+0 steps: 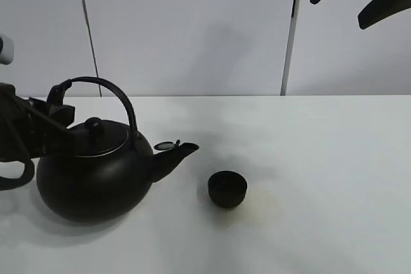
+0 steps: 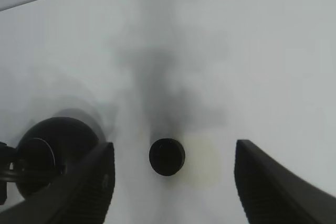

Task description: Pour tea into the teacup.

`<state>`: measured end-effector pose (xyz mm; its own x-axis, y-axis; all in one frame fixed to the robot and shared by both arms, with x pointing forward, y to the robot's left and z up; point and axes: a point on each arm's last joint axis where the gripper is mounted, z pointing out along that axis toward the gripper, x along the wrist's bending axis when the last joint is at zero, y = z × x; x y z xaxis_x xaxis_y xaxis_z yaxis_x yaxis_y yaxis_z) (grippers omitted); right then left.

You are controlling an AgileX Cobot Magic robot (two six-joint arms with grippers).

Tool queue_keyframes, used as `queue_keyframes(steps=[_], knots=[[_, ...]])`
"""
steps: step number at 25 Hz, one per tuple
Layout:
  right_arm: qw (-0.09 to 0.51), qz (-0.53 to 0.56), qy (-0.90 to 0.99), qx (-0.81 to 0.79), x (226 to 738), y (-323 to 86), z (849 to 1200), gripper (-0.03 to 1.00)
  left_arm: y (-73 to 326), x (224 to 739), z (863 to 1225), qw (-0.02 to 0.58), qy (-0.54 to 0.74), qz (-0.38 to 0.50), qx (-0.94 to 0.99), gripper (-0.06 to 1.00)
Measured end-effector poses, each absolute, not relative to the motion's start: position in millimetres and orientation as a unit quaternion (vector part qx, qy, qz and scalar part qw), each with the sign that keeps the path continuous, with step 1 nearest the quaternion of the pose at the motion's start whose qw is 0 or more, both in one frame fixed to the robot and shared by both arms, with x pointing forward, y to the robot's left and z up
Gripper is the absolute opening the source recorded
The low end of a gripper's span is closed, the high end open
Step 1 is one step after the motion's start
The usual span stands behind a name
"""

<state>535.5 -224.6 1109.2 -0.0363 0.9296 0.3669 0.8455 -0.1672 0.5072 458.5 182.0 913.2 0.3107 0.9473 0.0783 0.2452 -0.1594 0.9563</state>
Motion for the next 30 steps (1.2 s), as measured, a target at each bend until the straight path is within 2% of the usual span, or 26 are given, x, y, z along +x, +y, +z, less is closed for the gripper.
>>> queue_keyframes(steps=[5, 30], knots=[[0.065, 0.325, 0.642, 0.691, 535.5, -224.6, 1109.2, 0.45, 181.9, 458.8, 896.8, 0.450, 0.471, 0.357, 0.669, 0.12], [0.065, 0.326, 0.642, 0.691, 535.6, -224.6, 1109.3, 0.45, 186.8, 448.5, 889.6, 0.467, 0.482, 0.340, 0.659, 0.14]])
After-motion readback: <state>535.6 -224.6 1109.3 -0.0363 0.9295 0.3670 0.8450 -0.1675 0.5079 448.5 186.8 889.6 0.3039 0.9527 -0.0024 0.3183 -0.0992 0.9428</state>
